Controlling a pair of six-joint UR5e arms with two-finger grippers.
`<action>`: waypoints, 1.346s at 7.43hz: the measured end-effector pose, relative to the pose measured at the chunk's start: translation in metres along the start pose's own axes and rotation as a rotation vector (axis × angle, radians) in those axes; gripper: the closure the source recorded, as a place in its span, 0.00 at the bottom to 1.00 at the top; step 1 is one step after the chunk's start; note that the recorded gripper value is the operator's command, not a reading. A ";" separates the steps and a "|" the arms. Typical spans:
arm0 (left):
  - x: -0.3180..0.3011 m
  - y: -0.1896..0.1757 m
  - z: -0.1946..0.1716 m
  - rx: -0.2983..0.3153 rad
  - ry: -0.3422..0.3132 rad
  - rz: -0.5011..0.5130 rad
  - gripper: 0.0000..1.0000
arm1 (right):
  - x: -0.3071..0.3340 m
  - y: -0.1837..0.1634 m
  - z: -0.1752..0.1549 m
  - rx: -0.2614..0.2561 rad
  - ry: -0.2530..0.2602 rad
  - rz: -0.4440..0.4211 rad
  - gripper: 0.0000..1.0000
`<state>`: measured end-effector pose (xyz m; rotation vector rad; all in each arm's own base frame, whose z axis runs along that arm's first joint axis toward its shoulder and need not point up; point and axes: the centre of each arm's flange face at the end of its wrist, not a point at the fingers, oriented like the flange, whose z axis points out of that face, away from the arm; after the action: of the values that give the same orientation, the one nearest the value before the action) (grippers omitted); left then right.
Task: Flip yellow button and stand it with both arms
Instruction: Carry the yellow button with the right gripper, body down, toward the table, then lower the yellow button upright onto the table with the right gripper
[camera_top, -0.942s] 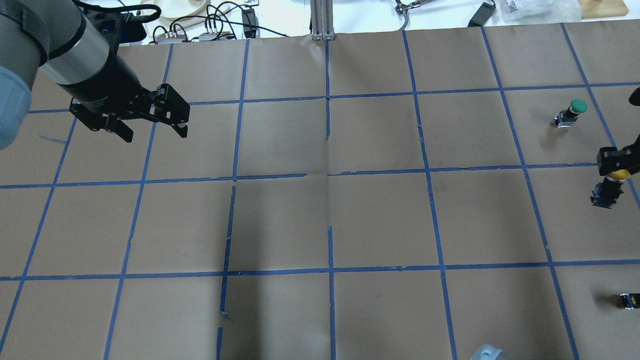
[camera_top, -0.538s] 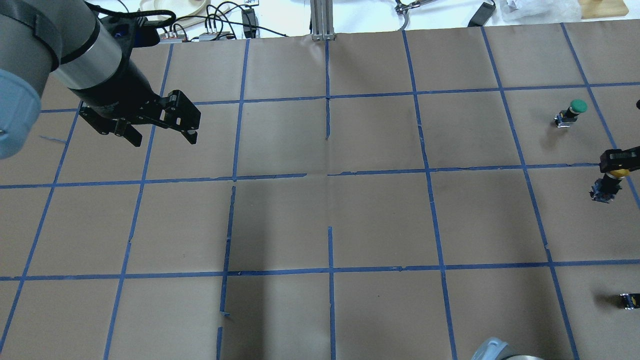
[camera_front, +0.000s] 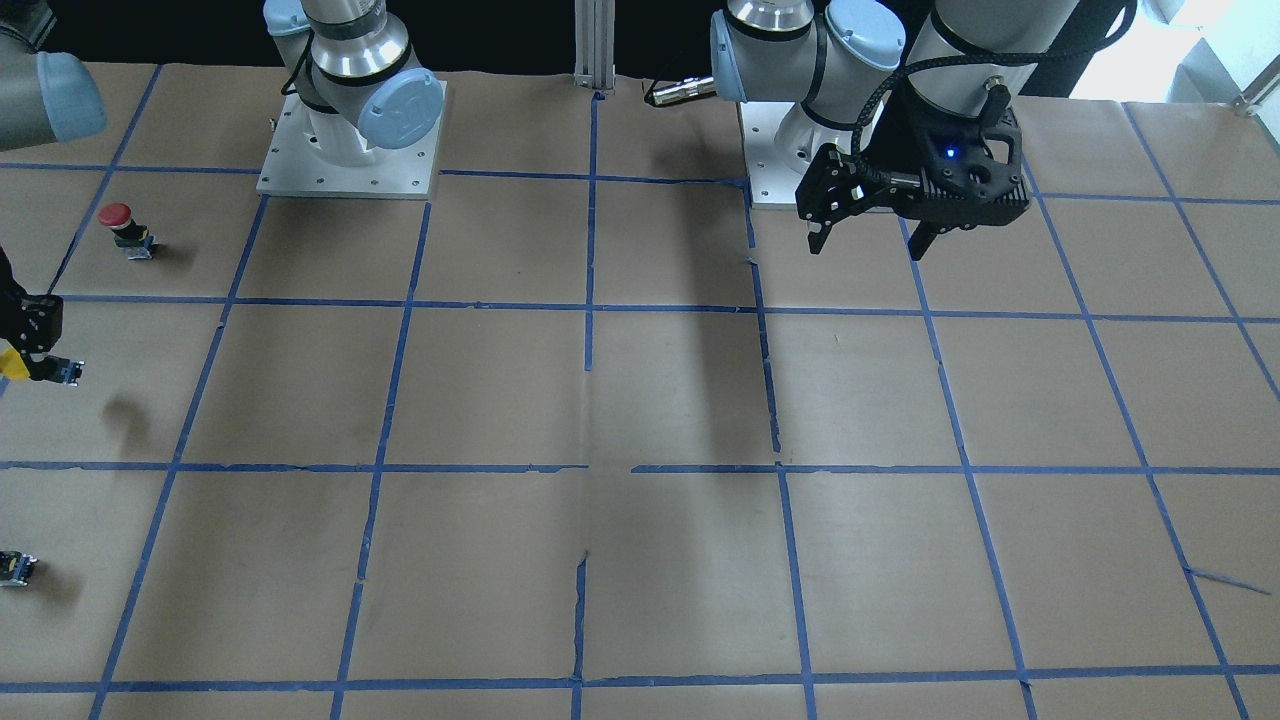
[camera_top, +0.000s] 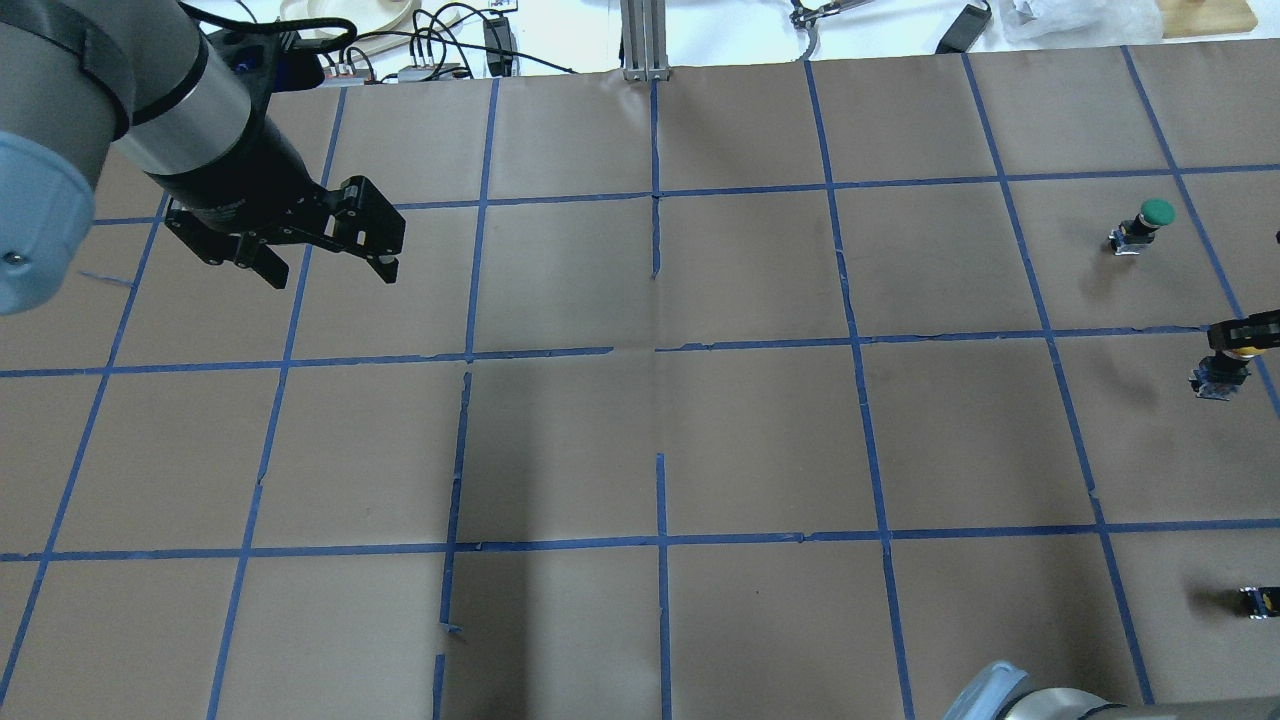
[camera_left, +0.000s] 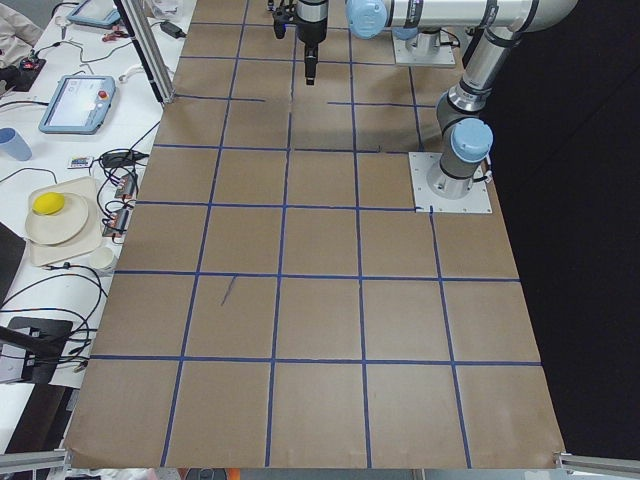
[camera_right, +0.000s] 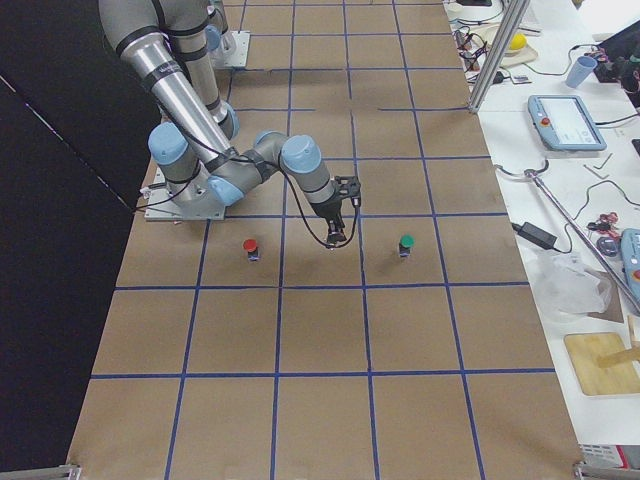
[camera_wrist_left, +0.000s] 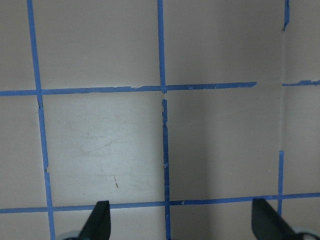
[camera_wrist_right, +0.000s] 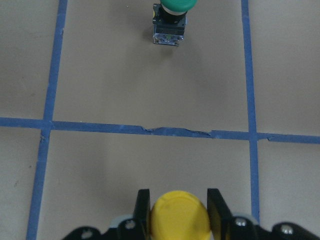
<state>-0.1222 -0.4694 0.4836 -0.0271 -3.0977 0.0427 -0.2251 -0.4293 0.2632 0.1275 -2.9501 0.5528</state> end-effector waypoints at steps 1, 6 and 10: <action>0.001 0.000 0.000 0.001 0.001 0.002 0.00 | -0.002 0.005 0.006 0.021 0.025 -0.017 0.92; 0.003 0.001 -0.003 0.007 0.001 0.005 0.00 | -0.014 0.022 0.022 0.072 -0.002 -0.002 0.88; 0.003 -0.001 -0.009 0.020 0.004 0.006 0.00 | -0.006 0.030 0.027 0.071 -0.012 0.021 0.81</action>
<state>-0.1248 -0.4702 0.4927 -0.0351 -3.0931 0.0733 -0.2251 -0.4110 0.2268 0.1070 -2.9475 0.6620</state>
